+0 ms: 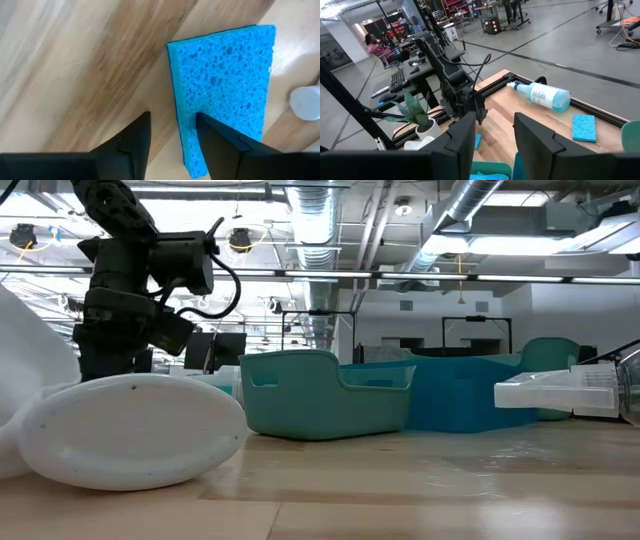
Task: Pick & Place Kitchen Items
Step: Put the bottom light blue sponge into the bottom green bin
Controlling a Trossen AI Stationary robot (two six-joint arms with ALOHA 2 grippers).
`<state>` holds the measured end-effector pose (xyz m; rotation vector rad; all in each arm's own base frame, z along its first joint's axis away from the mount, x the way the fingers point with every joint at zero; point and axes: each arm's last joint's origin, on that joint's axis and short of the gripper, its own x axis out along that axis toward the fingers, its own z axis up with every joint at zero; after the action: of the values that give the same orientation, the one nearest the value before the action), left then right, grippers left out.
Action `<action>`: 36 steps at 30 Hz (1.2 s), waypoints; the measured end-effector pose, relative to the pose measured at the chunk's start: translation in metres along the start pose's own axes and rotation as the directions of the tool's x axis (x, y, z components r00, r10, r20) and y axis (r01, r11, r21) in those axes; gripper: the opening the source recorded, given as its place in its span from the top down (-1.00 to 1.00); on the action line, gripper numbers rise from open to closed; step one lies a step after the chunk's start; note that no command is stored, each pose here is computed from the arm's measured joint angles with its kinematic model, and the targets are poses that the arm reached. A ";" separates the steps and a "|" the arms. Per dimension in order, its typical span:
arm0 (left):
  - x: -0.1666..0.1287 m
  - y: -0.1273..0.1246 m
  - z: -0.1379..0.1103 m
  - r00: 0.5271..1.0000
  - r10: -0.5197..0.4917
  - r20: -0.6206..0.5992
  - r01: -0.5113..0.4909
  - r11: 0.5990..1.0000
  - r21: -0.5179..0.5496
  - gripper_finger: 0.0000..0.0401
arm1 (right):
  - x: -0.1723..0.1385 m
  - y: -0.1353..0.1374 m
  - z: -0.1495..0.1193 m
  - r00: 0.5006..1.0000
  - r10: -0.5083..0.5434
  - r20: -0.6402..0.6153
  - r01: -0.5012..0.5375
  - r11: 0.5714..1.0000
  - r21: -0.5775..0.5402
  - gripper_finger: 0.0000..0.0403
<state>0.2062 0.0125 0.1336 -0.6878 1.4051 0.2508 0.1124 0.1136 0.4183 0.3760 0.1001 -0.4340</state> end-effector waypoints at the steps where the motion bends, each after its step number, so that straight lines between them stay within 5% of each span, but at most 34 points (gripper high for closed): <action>1: 0.000 -0.001 0.000 1.000 0.001 0.005 -0.001 1.000 0.002 0.29 | 0.000 0.000 0.000 1.000 -0.001 0.000 0.001 1.000 -0.004 0.37; 16: 0.001 -0.006 0.001 0.998 0.030 0.060 -0.029 0.999 -0.013 0.96 | 0.000 -0.002 -0.001 1.000 -0.006 -0.003 0.006 1.000 -0.025 0.37; 36: -0.004 -0.016 0.015 0.976 -0.132 0.175 0.140 0.989 -0.036 1.00 | 0.000 -0.002 -0.001 1.000 -0.007 -0.003 0.007 1.000 -0.028 0.37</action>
<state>0.2261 0.0095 0.1420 -0.7808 1.1849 0.2309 0.1115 0.1123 0.4167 0.3488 0.1107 -0.4382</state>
